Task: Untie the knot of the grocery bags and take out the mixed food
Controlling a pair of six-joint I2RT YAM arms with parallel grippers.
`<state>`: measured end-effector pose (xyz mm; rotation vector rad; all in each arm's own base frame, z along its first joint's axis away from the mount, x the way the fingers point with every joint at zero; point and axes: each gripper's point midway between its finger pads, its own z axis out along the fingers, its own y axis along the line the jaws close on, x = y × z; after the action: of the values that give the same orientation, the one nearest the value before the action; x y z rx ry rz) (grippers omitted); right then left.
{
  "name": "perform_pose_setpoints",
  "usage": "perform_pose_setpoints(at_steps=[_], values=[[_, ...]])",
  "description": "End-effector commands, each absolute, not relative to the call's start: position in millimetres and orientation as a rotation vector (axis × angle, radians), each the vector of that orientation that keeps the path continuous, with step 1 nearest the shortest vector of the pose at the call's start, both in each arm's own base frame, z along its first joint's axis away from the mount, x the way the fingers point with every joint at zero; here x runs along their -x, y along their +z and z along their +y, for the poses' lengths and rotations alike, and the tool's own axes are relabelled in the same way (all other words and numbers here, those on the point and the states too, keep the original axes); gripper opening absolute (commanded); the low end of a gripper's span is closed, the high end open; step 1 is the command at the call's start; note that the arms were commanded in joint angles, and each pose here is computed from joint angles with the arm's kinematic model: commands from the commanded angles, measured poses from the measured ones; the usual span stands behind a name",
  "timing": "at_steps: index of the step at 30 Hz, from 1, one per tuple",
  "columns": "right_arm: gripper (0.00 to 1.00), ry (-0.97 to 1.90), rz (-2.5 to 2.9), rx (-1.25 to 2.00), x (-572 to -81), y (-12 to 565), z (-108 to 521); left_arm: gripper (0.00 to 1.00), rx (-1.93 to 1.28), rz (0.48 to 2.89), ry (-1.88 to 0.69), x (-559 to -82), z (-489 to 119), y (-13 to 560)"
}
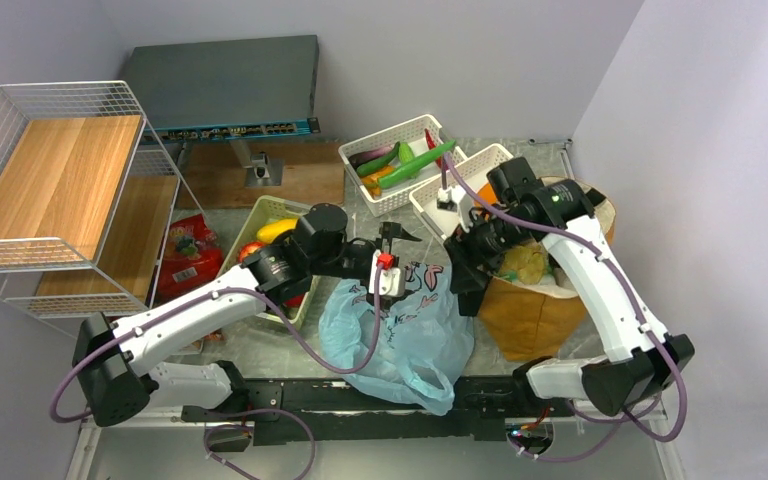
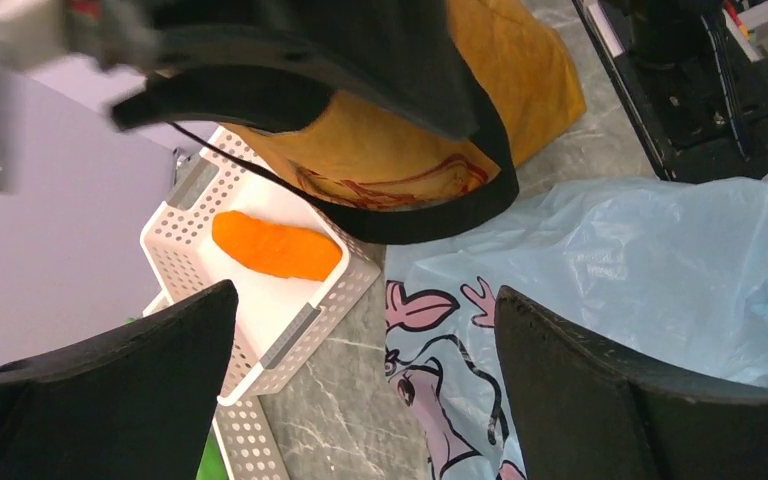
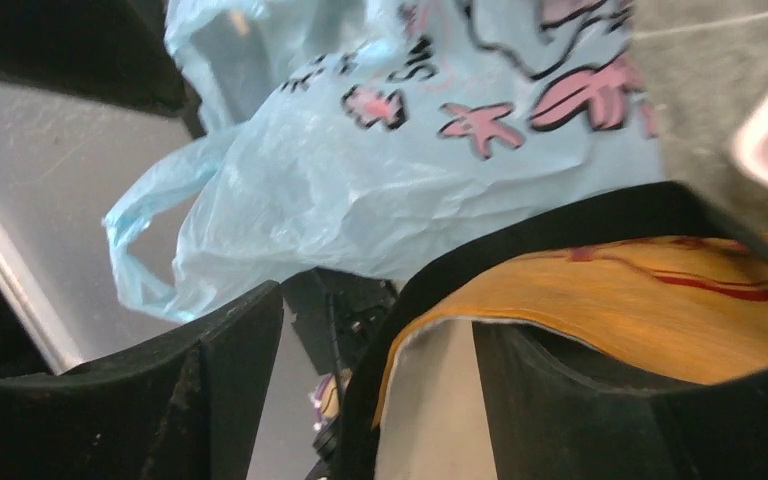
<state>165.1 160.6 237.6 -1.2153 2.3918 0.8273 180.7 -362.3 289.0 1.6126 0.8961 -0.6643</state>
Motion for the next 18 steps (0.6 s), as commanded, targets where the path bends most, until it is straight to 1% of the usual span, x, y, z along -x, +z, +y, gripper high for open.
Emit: perform_pose_setpoints(at_steps=[1,3,5,7,8,11,14,15,18], values=[[0.72,0.637,2.201,1.094,-209.4,304.2,154.4,1.0,-1.603,0.742,-0.643,-175.8,-370.0,311.0],[0.74,0.573,2.137,0.981,-217.6,341.8,137.3,0.99,-1.6,0.75,-0.65,-175.3,-370.9,311.6],[0.76,0.503,2.109,0.871,-221.0,367.7,116.9,0.99,-1.618,0.756,-0.654,-174.6,-372.3,308.6],[0.78,0.35,2.092,0.728,-228.4,387.1,92.8,0.99,-1.627,0.75,-0.642,-175.4,-373.6,305.5],[0.8,0.255,2.067,0.628,-234.7,398.2,77.1,1.0,-1.631,0.746,-0.634,-176.2,-374.3,303.7],[0.93,-0.075,1.964,0.277,-245.9,425.9,17.0,1.0,-1.636,0.752,-0.627,-179.1,-376.3,301.1],[0.99,-0.417,2.03,0.006,-243.6,413.5,-47.6,0.99,-1.643,0.755,-0.641,-179.0,-379.1,299.6],[0.99,-0.507,2.071,-0.037,-240.8,404.3,-66.2,0.99,-1.643,0.757,-0.647,-179.0,-380.2,298.4],[1.0,-0.594,2.17,-0.163,-230.8,383.8,-114.8,0.99,-1.641,0.77,-0.659,-180.0,-382.6,295.2]])
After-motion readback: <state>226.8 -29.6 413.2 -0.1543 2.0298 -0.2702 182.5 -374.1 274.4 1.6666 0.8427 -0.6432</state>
